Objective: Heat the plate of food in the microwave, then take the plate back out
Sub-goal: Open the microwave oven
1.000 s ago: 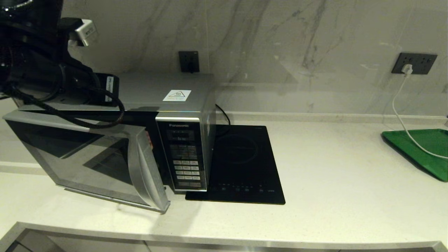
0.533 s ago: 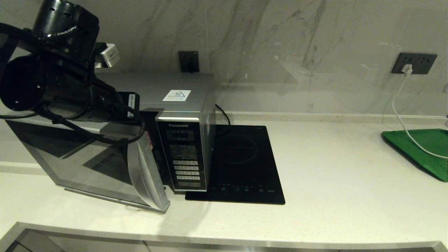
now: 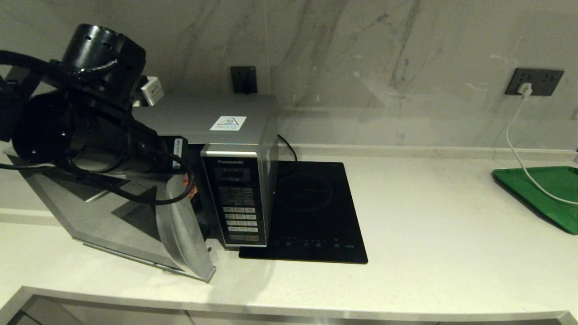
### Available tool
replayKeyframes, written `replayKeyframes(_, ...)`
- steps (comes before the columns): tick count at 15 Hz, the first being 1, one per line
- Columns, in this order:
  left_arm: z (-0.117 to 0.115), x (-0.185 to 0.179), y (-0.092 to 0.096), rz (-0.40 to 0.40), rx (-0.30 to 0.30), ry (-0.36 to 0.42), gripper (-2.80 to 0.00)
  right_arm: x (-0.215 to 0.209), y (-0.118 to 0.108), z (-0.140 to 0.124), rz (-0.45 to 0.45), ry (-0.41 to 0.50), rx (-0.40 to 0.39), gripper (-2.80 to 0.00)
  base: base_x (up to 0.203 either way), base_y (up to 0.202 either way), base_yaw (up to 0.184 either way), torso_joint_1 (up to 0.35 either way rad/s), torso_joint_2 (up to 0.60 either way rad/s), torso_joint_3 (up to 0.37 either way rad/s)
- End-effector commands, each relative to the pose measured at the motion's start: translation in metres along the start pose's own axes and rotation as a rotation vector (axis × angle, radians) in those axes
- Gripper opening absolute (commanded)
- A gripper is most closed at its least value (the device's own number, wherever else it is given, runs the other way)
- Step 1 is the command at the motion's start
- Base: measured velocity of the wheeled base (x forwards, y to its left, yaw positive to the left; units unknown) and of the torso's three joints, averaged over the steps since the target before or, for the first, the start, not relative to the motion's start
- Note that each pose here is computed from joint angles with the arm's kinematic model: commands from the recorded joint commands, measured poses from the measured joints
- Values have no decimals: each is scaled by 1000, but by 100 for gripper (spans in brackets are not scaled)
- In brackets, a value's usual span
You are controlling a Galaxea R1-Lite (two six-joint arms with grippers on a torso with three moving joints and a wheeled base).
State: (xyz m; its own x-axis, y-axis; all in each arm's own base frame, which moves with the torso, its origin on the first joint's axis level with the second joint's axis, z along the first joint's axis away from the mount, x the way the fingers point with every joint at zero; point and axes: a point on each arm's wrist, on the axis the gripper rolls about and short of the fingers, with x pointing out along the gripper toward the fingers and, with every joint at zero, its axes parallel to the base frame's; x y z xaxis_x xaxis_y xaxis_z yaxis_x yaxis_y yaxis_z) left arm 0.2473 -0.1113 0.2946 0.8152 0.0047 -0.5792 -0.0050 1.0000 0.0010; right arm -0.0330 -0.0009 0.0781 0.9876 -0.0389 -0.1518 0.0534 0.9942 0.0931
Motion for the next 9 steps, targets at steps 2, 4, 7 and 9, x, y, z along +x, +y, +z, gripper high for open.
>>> replayKeyframes(2, -6, -6, 5, 7, -4, 8, -280, 0, 0, 0, 0, 4, 1, -280, 0, 0, 0, 0, 0, 0)
replayKeyframes(4, -8, -16, 9, 7, -9, -4, -280, 0, 0, 0, 0, 4, 1, -280, 0, 0, 0, 0, 0, 0)
replayKeyframes(7, -14, -41, 22, 7, -10, -4, -280, 0, 0, 0, 0, 2, 1, -280, 0, 0, 0, 0, 0, 0)
replayKeyframes(9, -23, -60, 32, 9, -10, -3, -280, 0, 0, 0, 0, 4, 1, -280, 0, 0, 0, 0, 0, 0)
